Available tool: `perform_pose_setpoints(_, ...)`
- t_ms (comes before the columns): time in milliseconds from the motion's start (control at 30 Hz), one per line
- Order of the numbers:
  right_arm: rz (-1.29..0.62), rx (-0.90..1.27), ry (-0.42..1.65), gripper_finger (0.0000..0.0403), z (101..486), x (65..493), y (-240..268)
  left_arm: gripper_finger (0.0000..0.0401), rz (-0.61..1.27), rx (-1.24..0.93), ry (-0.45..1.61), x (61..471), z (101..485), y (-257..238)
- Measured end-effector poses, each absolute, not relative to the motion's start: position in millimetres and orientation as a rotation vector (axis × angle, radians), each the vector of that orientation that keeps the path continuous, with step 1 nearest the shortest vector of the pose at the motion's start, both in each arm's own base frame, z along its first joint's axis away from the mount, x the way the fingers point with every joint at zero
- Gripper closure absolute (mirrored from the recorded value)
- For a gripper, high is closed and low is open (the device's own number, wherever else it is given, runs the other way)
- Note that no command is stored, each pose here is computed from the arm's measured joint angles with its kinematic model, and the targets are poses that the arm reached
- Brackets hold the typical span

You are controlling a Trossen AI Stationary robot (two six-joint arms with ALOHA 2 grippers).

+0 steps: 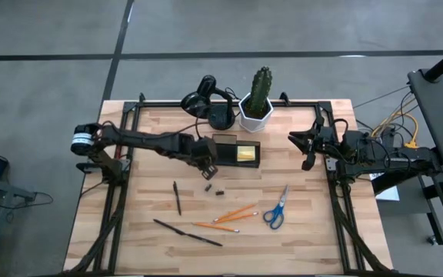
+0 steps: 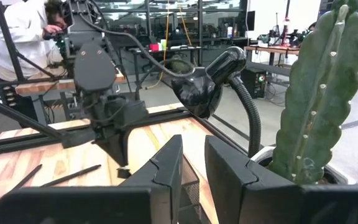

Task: Pick and place office supplies into organizer
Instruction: Put the left black binder paper clip into the black desk organizer

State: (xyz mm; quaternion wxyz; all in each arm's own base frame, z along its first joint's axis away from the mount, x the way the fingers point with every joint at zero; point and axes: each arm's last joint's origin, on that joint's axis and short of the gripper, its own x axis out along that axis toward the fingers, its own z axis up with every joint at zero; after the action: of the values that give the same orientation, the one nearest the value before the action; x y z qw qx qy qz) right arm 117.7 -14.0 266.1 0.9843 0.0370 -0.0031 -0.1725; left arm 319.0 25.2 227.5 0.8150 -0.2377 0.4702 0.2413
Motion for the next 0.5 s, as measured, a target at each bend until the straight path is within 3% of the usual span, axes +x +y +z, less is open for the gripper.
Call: perform_pose_setpoints(500, -0.346, 0.106, -0.012, 0.0346, 266.1, 117.7, -14.0, 0.0401, 0.407, -0.242, 0.859, 336.4, 255.8, 39.9)
